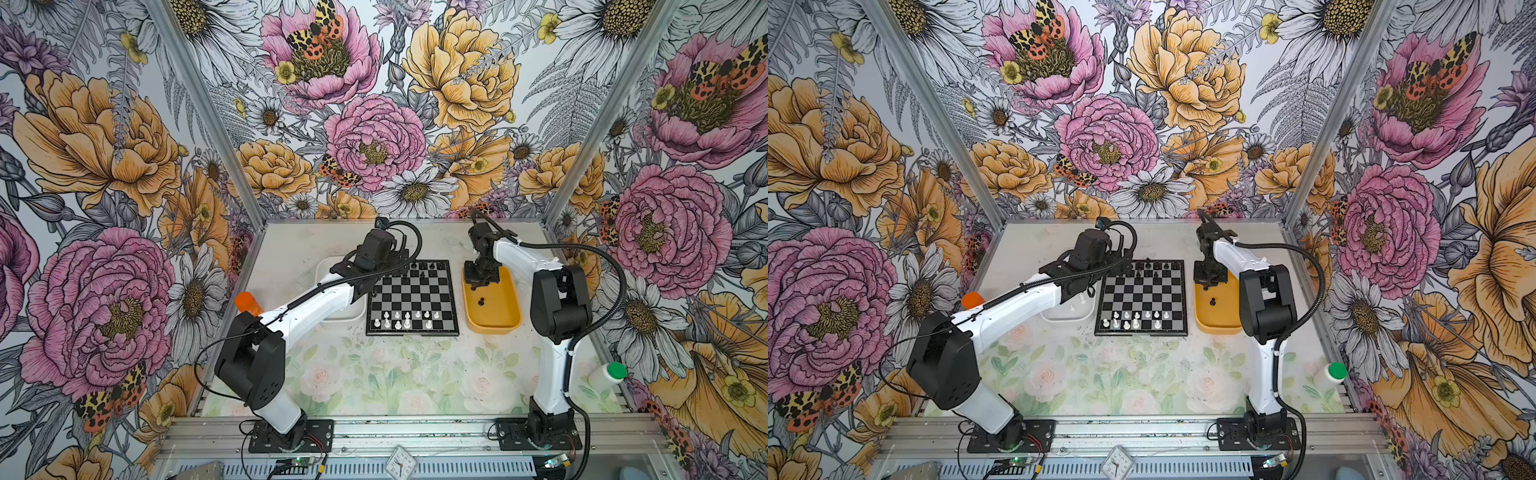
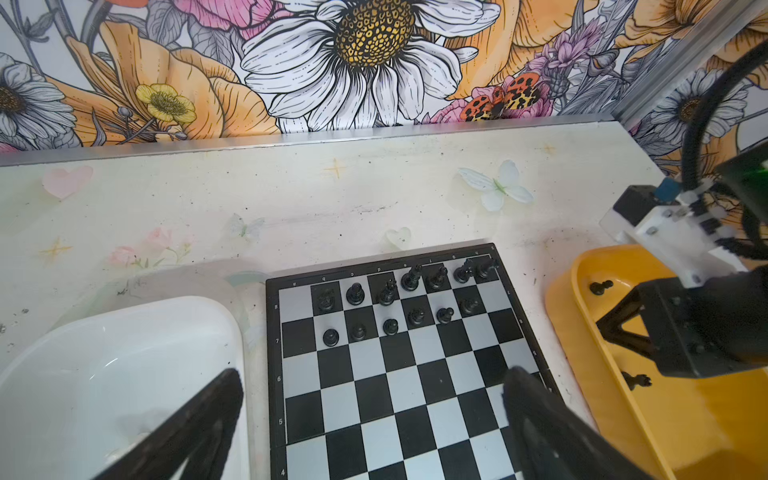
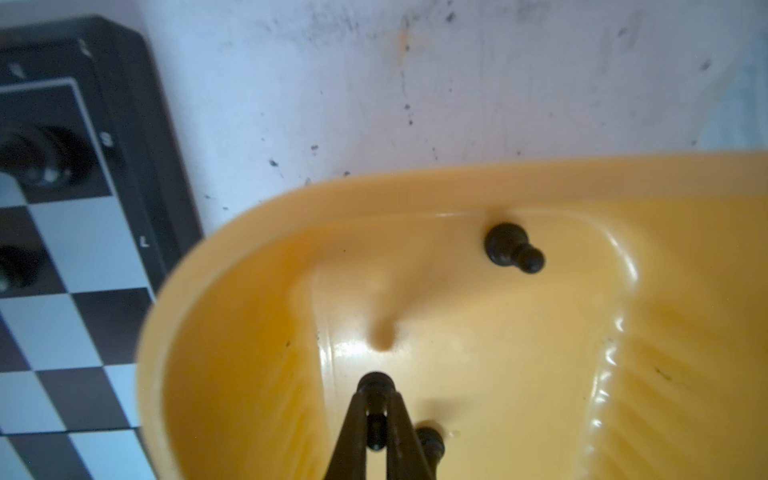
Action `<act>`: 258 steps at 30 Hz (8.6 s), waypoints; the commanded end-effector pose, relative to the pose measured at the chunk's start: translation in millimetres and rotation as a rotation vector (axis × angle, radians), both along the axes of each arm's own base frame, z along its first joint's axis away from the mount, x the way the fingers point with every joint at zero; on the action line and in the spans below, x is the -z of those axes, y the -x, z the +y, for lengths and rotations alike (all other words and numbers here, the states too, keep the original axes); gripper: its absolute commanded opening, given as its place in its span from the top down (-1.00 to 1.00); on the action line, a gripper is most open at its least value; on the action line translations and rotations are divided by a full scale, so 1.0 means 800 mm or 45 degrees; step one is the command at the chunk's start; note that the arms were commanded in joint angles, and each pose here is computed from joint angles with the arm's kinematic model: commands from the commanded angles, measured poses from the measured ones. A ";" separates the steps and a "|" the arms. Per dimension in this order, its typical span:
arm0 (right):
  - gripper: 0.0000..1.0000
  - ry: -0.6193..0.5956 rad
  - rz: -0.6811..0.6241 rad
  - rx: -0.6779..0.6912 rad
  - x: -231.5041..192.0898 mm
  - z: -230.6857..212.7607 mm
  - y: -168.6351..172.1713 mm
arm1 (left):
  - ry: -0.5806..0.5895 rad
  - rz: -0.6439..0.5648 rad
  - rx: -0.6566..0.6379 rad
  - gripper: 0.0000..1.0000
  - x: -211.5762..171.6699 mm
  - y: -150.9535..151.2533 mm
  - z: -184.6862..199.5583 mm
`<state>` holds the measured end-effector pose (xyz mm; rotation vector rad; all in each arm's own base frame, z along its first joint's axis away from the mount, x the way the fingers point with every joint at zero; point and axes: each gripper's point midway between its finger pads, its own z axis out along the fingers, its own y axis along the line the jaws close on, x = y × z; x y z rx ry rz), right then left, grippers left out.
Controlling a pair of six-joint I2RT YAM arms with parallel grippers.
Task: Set up the chess pieces on the board
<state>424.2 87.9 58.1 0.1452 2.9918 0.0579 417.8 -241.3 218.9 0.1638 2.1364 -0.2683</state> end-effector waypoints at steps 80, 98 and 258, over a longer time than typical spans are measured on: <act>0.55 -0.043 -0.091 -0.254 -0.003 0.126 -0.084 | 0.084 -0.132 -0.265 -0.98 -0.036 0.049 0.123; -0.34 -0.050 -0.410 -0.180 -0.163 0.090 -0.089 | 0.098 -0.120 -0.128 -0.98 -0.051 0.028 0.083; -0.99 0.218 -0.420 0.727 -0.216 -0.209 0.263 | -0.094 0.443 0.650 -0.01 0.151 0.055 -0.374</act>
